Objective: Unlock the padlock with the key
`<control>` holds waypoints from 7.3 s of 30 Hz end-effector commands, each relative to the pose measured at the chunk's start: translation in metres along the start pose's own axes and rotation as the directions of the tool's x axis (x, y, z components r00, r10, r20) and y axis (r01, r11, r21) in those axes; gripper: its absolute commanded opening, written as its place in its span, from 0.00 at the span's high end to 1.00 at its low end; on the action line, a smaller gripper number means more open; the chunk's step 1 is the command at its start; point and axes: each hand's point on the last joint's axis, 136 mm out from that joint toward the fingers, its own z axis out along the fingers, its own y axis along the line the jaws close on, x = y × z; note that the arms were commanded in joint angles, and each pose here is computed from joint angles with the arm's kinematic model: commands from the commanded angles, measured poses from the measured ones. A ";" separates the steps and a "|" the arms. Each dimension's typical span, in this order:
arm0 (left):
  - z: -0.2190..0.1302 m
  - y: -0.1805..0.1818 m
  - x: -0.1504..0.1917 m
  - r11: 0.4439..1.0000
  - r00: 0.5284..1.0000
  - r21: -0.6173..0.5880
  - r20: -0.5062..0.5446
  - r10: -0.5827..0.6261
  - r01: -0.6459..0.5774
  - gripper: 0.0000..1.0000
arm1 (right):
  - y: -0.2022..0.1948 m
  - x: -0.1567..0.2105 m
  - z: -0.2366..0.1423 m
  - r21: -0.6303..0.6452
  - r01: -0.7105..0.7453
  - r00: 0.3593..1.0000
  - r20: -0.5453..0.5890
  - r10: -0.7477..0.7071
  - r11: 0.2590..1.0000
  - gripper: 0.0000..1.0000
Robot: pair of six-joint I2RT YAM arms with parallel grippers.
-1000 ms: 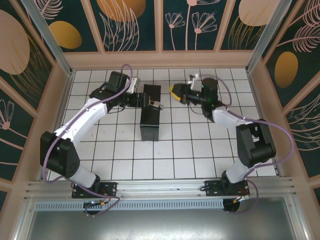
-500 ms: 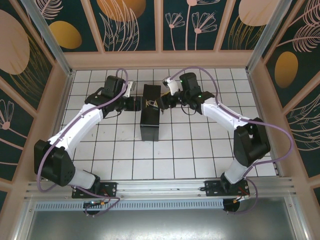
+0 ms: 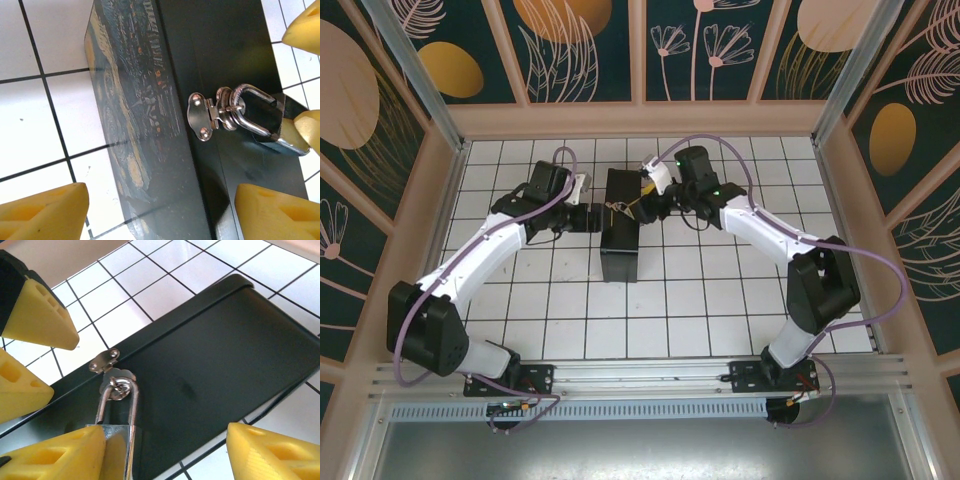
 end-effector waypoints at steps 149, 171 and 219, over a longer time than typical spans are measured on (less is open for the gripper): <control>0.002 0.014 -0.012 0.997 0.998 -0.048 -0.003 0.064 -0.064 0.39 | 0.026 0.001 -0.038 0.354 0.654 0.721 -0.025 -0.692 0.669 0.60; 0.001 0.015 -0.010 0.996 0.997 -0.053 -0.004 0.071 -0.072 0.39 | 0.016 0.006 -0.017 0.346 0.742 0.643 -0.124 -0.756 0.574 0.65; 0.003 0.015 -0.009 0.997 0.998 -0.043 0.001 0.066 -0.066 0.39 | 0.027 0.008 -0.026 0.248 0.700 0.703 -0.077 -0.707 0.670 0.48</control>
